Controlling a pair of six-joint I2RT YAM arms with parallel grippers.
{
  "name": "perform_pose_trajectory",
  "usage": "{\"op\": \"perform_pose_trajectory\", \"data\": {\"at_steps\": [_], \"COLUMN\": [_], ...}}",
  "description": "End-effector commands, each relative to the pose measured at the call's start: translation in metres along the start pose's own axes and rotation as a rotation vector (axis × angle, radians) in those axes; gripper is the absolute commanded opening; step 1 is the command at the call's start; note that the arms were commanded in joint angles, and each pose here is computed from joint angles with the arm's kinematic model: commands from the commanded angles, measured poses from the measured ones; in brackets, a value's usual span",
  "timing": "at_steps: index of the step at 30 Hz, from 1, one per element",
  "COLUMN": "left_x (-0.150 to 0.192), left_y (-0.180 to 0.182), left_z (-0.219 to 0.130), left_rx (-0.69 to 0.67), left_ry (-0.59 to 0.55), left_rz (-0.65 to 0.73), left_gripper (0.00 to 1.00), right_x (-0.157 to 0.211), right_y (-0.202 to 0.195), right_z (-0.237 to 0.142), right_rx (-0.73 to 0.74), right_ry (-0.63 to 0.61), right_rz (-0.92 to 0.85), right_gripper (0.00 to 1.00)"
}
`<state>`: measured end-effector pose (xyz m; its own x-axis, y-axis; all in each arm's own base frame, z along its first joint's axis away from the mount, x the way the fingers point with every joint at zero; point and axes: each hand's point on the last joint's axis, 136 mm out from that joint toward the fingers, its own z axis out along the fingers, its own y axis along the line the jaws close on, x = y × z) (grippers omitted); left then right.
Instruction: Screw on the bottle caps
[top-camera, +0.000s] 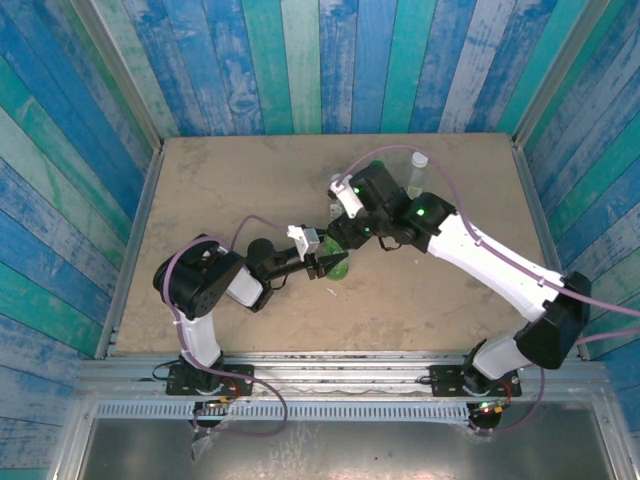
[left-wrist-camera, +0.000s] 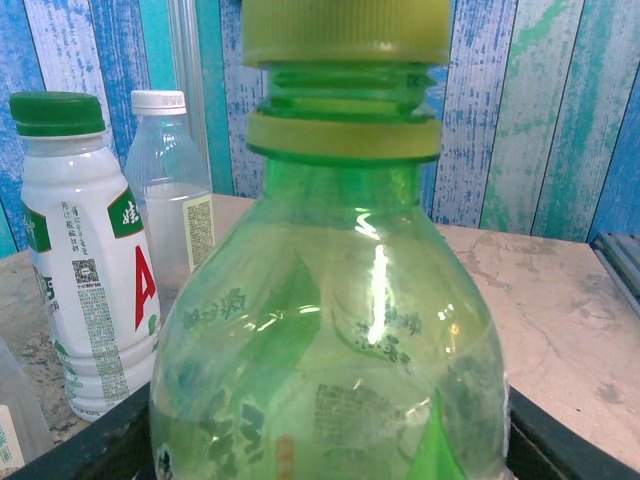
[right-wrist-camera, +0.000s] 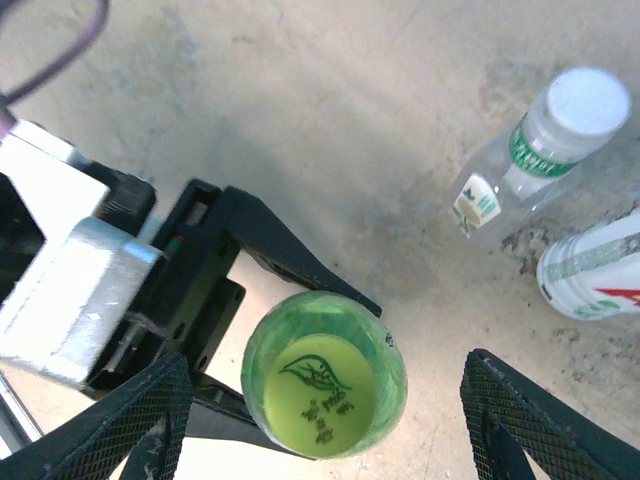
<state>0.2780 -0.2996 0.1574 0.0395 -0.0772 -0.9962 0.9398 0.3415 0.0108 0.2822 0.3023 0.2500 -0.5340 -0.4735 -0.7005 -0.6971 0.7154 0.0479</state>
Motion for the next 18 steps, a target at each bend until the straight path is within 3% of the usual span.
{"op": "perform_pose_trajectory", "data": {"at_steps": [1, 4, 7, 18], "left_x": [0.009, 0.008, 0.007, 0.006], "left_y": [-0.001, -0.002, -0.001, -0.002], "left_z": [0.002, 0.001, 0.002, 0.001], "left_rx": [0.015, 0.014, 0.014, 0.013], "left_ry": [0.020, 0.019, 0.017, 0.017], "left_rz": [-0.002, 0.000, 0.002, 0.003], "left_gripper": [0.65, 0.65, 0.65, 0.65], "right_x": [-0.013, -0.012, -0.007, 0.018], "right_y": [-0.003, -0.011, -0.014, -0.009], "right_z": [-0.011, -0.012, -0.008, 0.010], "right_rx": [0.003, 0.013, 0.018, -0.020], "right_ry": [-0.101, -0.109, -0.084, 0.027], "right_rz": [0.035, 0.063, 0.065, 0.075], "right_gripper": [0.68, 0.47, 0.35, 0.24]}}
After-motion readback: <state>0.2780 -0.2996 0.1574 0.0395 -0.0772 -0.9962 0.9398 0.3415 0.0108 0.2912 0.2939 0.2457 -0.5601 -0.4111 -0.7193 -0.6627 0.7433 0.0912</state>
